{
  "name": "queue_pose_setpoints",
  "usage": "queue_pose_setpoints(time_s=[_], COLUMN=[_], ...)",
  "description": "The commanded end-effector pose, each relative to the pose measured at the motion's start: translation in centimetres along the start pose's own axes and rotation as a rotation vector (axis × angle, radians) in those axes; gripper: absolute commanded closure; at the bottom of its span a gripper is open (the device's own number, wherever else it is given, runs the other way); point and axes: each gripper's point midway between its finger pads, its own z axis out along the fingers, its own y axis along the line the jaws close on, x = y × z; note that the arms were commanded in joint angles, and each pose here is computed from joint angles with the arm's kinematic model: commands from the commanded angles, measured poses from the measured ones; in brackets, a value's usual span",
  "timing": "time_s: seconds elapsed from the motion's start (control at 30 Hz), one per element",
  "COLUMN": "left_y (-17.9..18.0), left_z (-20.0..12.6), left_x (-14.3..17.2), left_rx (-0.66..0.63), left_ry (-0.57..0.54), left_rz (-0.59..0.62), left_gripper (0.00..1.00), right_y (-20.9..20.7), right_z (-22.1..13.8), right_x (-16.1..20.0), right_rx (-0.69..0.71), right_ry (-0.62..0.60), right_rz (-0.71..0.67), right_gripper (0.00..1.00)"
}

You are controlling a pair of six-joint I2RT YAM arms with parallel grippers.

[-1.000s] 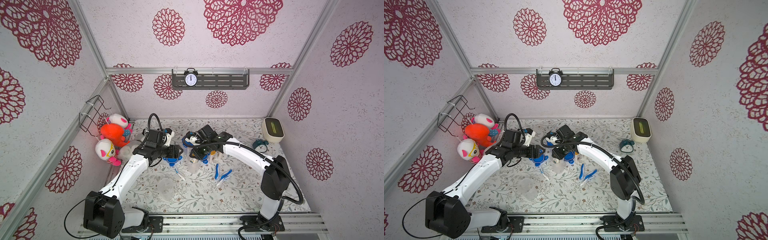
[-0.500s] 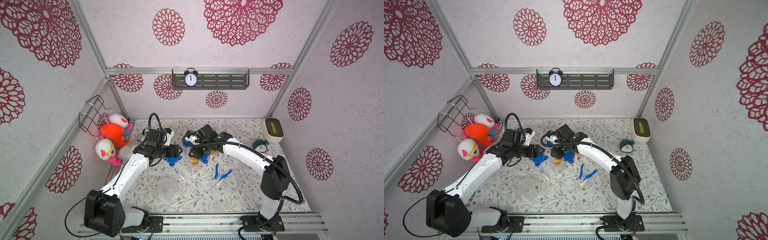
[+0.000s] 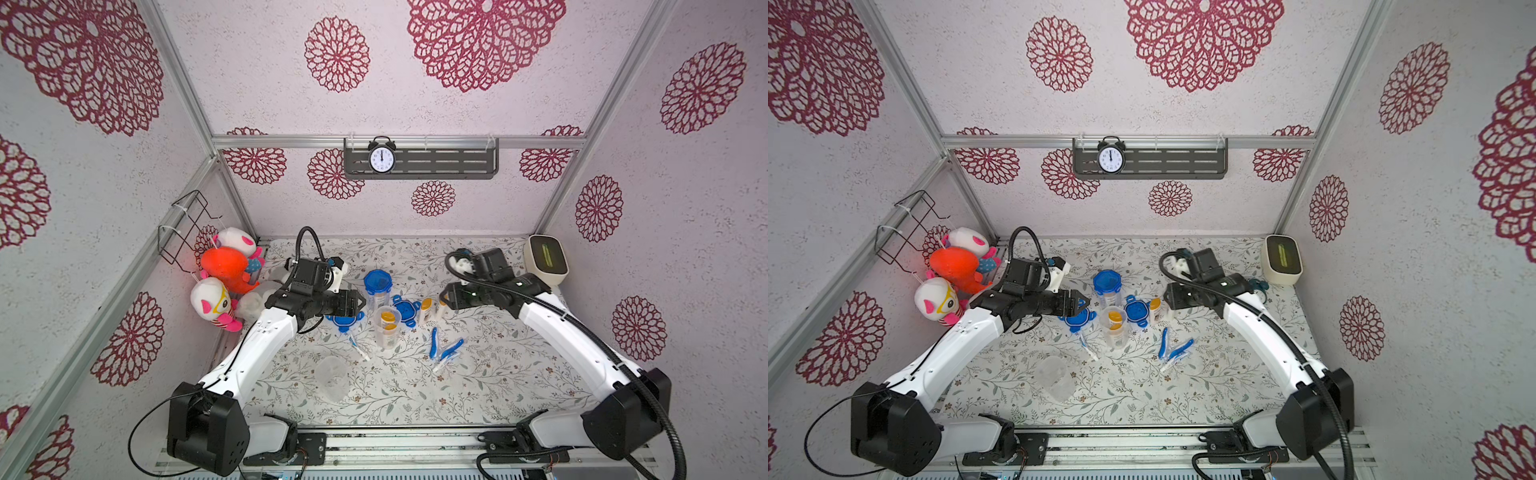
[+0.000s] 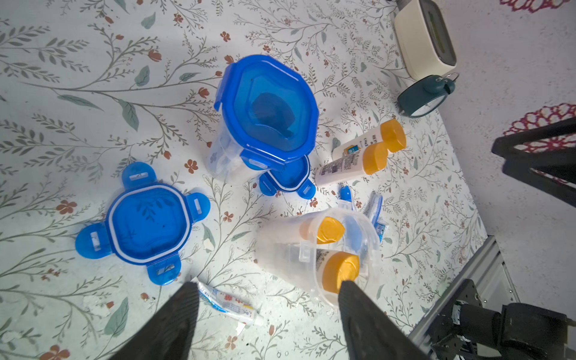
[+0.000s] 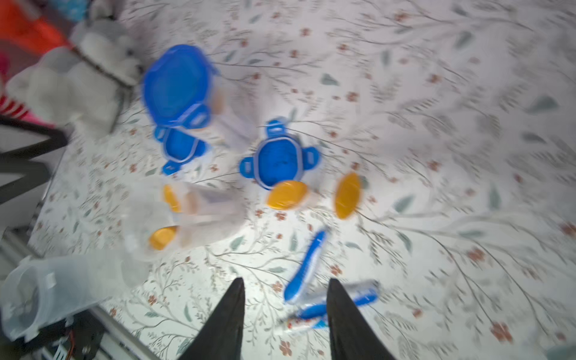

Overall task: Pack away toiletry kits
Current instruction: Place the toiletry item into the container, then pick up the toiletry item from the center of the board.

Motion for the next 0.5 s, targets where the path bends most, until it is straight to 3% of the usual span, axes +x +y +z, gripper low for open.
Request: queue_pose_setpoints(time_s=[0.0,0.13,0.33,0.47], left_y=[-1.0,-1.0,-1.2,-1.3], left_z=[-0.7,-0.7,-0.9,-1.1], left_x=[-0.9,-0.8,-0.7,-0.7], left_rx=[0.04,0.047,0.049,0.055], left_ry=[-0.042,-0.032,-0.032,-0.036], left_rz=[0.039,0.035,0.034,0.036], left_gripper=[0.25,0.25,0.25,0.25], right_y=[-2.8,-2.8,-2.4,-2.7], right_z=[-0.2,1.6,3.8,5.5], right_x=[5.6,9.2,9.9,10.2], right_rx=[0.106,0.069,0.014,0.004], right_ry=[0.14,0.233,0.202,0.217], right_rz=[0.19,0.303,0.462,0.51], right_gripper=[0.54,0.51,0.43,0.49])
